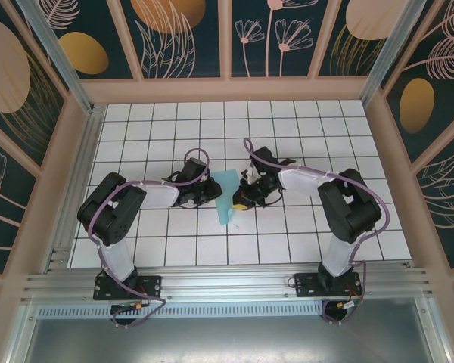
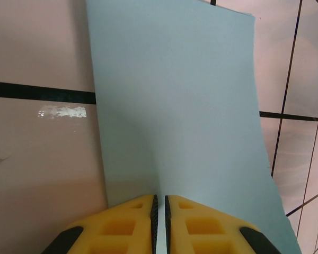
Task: Fold a paper plane with a square sheet of paper (pick it up from the middle)
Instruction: Third fold the triangle at the center of the table.
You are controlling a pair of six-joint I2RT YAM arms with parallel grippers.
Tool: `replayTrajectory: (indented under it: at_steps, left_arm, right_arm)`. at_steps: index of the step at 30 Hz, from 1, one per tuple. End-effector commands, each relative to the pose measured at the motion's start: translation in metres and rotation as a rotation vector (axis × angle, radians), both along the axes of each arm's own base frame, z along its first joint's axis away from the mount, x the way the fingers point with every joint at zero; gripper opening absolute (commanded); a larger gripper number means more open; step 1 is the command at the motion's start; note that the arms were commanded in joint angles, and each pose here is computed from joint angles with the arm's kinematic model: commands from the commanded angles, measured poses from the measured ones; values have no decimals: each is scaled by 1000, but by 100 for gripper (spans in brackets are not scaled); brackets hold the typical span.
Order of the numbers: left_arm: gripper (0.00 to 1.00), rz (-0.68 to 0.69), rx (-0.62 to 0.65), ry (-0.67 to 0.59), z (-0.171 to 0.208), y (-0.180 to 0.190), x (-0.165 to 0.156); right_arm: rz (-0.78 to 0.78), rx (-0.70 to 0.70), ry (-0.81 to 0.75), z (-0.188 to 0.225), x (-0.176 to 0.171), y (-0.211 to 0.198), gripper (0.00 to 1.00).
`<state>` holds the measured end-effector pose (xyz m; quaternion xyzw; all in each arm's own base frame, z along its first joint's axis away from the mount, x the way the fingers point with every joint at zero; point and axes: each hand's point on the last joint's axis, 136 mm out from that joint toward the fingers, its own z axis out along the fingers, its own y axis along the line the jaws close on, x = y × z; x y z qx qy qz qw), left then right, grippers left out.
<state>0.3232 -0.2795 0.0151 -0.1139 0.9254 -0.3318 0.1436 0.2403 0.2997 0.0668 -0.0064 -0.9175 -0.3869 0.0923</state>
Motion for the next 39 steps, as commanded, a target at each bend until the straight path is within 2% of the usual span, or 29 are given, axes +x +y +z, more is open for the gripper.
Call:
replayTrajectory:
  at_steps: [1, 6, 19, 28, 39]
  left_arm:
    - [16, 14, 45, 51, -20, 10, -9]
    - [16, 10, 47, 55, -21, 11, -11]
    - [16, 4, 29, 41, -12, 8, -9]
    - [16, 7, 29, 42, -13, 8, -9]
    - [16, 9, 25, 39, -11, 8, -9]
  right_arm:
    - [-29, 27, -23, 6, 15, 14, 0]
    - [-35, 30, -34, 0, 26, 25, 0]
    - [-16, -16, -7, -26, 24, 27, 0]
    - [16, 58, -25, -19, 24, 42, 0]
    - [-4, 20, 1, -36, 25, 39, 0]
